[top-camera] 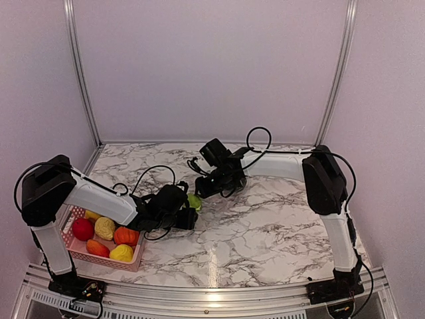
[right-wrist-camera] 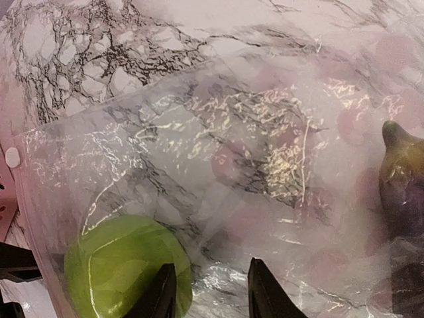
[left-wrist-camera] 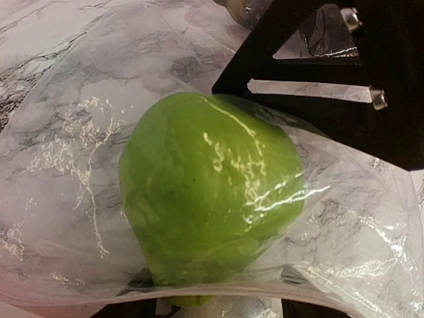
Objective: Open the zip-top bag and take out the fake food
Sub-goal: Pick up the fake fruit from the zipper food storage bag.
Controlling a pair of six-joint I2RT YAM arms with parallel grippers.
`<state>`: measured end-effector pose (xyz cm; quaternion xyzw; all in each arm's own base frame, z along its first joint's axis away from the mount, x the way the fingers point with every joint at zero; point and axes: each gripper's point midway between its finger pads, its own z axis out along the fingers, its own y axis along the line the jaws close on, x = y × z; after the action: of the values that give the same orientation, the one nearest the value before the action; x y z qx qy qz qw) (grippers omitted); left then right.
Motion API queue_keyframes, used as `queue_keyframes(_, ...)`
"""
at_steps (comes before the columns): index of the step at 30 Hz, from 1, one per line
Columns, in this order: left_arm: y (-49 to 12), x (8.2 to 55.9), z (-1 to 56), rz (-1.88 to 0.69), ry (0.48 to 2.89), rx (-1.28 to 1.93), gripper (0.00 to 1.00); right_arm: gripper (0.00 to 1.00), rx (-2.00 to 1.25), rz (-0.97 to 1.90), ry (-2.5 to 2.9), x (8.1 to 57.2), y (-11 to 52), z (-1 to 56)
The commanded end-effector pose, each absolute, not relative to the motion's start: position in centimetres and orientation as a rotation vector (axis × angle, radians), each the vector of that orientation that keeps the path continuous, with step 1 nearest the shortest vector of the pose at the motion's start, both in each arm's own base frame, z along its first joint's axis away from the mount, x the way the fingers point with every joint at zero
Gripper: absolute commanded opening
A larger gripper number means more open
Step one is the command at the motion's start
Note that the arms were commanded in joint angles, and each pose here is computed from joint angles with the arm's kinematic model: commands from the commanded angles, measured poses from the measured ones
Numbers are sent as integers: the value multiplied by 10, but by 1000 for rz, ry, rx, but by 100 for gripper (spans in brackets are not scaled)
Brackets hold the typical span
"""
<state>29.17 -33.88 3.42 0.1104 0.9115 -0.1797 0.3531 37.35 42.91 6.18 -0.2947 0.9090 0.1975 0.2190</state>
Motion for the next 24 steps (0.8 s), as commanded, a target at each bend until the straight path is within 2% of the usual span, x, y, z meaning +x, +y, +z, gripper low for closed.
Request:
queue_keyframes(1, -346, 297, 33, -480, 2347, 295, 61, 36, -883, 583, 2506, 363, 436, 62)
queue_keyframes(6, -349, 298, 35, -485, 2345, 304, 55, 39, -912, 613, 2495, 360, 439, 65)
queue_keyframes(11, -349, 301, 37, -466, 2340, 303, 67, 39, -932, 626, 2492, 357, 441, 63)
queue_keyframes(16, -351, 305, 37, -454, 2332, 305, 70, 34, -949, 620, 2496, 354, 439, 59)
queue_keyframes(21, -354, 307, 37, -453, 2333, 314, 62, 29, -952, 624, 2497, 352, 438, 59)
queue_keyframes(24, -354, 307, 38, -451, 2334, 314, 51, 28, -953, 622, 2496, 352, 438, 59)
